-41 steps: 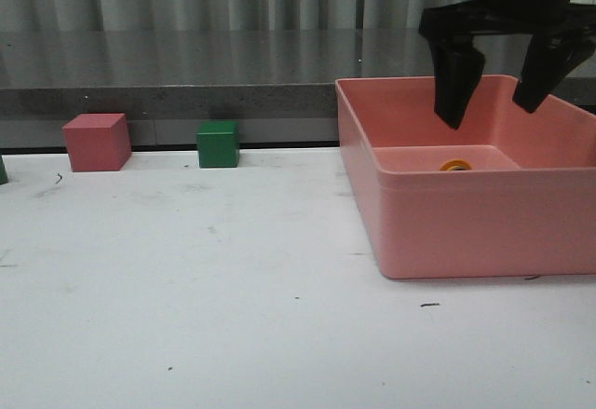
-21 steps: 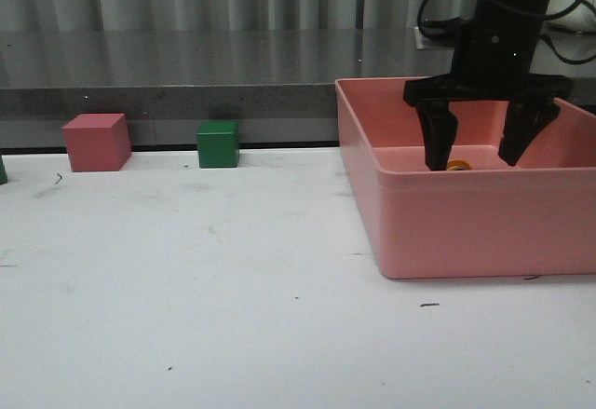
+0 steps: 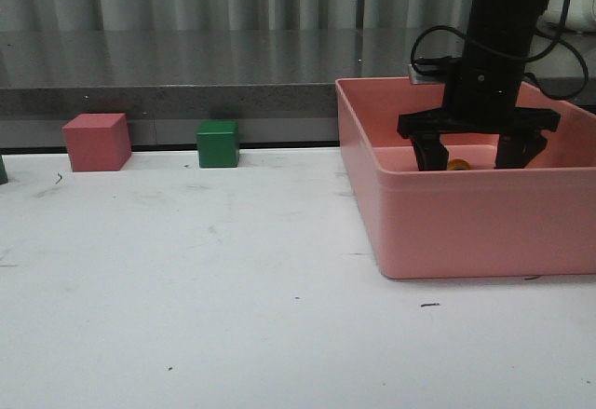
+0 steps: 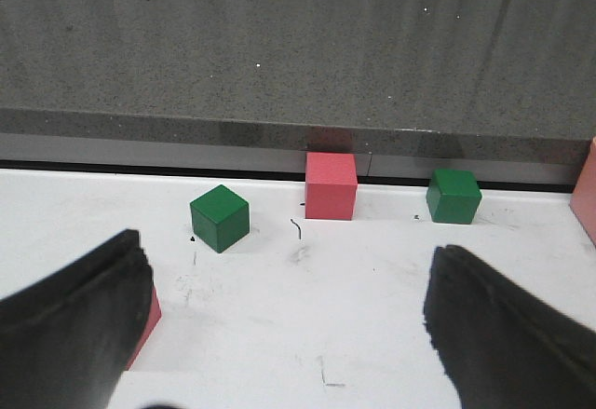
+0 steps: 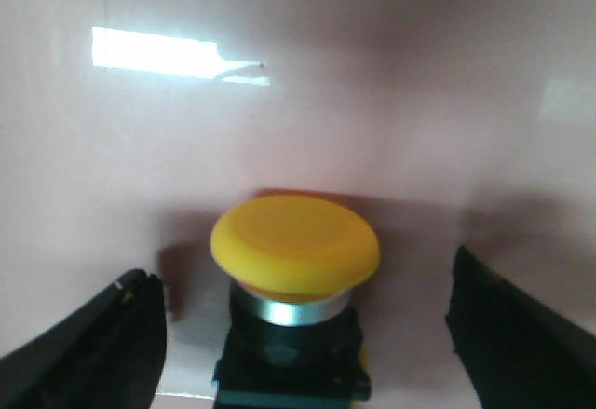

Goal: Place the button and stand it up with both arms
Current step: 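Lower the right gripper into the bin and close on the button, then lift the button out of the bin and carry it toward the left arm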

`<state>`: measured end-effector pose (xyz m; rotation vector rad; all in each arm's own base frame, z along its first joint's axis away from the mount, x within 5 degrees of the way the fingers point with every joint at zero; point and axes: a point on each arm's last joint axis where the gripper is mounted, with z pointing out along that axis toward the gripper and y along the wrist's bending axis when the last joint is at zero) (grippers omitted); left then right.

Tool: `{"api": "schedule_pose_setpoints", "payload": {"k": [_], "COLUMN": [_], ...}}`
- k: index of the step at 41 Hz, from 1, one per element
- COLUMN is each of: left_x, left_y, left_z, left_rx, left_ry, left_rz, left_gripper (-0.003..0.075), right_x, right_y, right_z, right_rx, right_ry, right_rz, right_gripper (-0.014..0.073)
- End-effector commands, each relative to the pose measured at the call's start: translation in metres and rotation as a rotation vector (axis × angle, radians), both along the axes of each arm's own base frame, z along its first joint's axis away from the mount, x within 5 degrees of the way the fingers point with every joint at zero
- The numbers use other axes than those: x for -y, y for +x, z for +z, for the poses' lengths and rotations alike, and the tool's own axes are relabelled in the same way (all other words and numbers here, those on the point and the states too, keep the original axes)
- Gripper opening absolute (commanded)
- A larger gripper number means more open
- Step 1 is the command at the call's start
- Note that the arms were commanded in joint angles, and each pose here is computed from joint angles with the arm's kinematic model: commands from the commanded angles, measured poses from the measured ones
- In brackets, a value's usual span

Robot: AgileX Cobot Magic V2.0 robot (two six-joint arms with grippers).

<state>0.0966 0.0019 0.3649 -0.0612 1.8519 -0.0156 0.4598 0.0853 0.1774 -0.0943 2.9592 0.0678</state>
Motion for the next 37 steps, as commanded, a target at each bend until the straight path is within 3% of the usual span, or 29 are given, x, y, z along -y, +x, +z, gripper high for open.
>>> {"api": "schedule_pose_setpoints", "payload": {"k": [1, 8, 11, 24, 37], "left_x": [0.0, 0.0, 0.0, 0.0, 0.0], "left_y": [0.002, 0.002, 0.002, 0.002, 0.002], "left_z": [0.016, 0.016, 0.016, 0.016, 0.016], "left_rx": [0.096, 0.096, 0.096, 0.096, 0.096], "left_ry": [-0.01, -0.01, -0.01, -0.01, -0.01], "left_rz": [-0.003, -0.003, -0.003, -0.003, -0.003], "left_gripper": [0.0583, 0.0583, 0.0583, 0.0583, 0.0583], "right_x": [0.001, -0.002, -0.003, -0.004, -0.042], "right_y": [0.001, 0.0, 0.0, -0.011, -0.043], "right_z": [0.038, 0.038, 0.039, 0.061, 0.125], "right_rx": [0.108, 0.096, 0.097, 0.083, 0.205], "right_ry": [0.032, 0.07, 0.074, 0.074, 0.119], "right_rz": [-0.011, -0.021, -0.022, -0.012, 0.089], "right_gripper": [0.0563, 0.0307, 0.0264, 0.0257, 0.0257]}}
